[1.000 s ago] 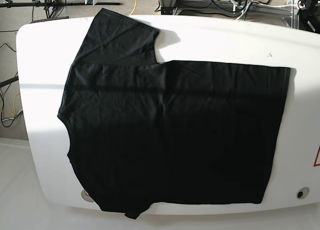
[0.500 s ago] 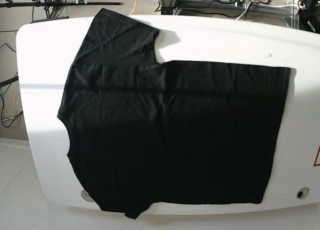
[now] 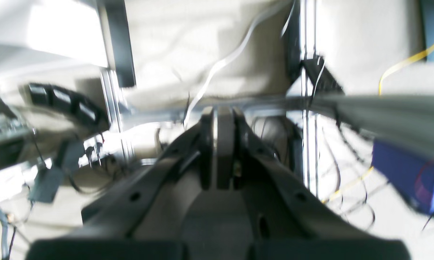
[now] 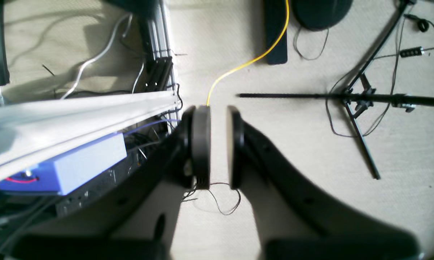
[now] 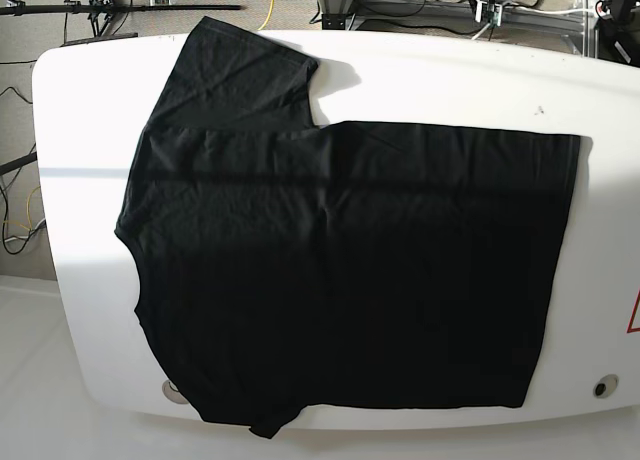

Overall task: Fold the T-shirt properly
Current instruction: 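Lower both grippers toward the shoulder corners of the black T-shirt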

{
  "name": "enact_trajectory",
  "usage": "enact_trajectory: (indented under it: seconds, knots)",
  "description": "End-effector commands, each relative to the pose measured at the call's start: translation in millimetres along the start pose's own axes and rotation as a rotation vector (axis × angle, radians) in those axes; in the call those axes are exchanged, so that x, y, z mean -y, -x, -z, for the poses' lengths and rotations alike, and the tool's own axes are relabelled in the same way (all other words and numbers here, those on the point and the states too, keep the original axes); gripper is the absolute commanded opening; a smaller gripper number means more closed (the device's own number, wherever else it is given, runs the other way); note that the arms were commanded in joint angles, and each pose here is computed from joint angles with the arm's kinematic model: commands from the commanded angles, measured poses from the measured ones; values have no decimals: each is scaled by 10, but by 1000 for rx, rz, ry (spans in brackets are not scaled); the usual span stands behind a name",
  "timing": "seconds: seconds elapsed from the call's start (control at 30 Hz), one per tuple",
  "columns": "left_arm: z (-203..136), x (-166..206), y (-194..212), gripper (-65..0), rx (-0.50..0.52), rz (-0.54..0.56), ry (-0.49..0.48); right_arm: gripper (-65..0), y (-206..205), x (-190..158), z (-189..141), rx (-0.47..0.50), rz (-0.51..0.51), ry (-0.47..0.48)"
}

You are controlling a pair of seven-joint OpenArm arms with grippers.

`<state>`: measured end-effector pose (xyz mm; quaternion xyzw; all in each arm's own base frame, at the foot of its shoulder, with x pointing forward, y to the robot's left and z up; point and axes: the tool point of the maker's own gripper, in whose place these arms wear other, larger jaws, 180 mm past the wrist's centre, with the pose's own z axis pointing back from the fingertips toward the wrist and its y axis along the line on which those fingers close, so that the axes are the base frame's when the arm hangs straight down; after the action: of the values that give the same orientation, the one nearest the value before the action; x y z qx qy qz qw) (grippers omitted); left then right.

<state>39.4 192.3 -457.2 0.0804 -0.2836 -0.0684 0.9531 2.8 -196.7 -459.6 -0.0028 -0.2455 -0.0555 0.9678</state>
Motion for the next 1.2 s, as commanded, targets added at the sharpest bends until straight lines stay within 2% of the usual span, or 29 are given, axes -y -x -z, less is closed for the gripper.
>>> enact_trajectory:
  seconds: [0.0,0.17,0.3,0.37,0.63,0.97,1.03,1.17]
  knots:
    - [-99,-81,-130,-647,31,6,-16,-577,-140,80,-93,42,-6,18]
    - [-191,-188,-328,-528,84,14,-38,-563,-361,157,-166,91,0,42]
    - [-269,-286,-442,-466,119,10,-61,-536,-505,186,-235,126,0,55]
    - [-387,-417,-544,-451,138,5,-96,-523,-737,185,-341,189,-20,58]
    - [-560,-658,-722,-501,175,0,-156,-529,-874,141,-400,232,-25,48]
    - [-523,-699,-868,-433,216,-76,-150,-539,-1068,149,-254,288,45,26]
    - [-466,-672,-996,-413,251,-131,-116,-505,-1236,115,-240,336,84,7]
    - [-423,-636,-1074,-403,271,-155,-91,-418,-1318,95,-200,352,106,-1]
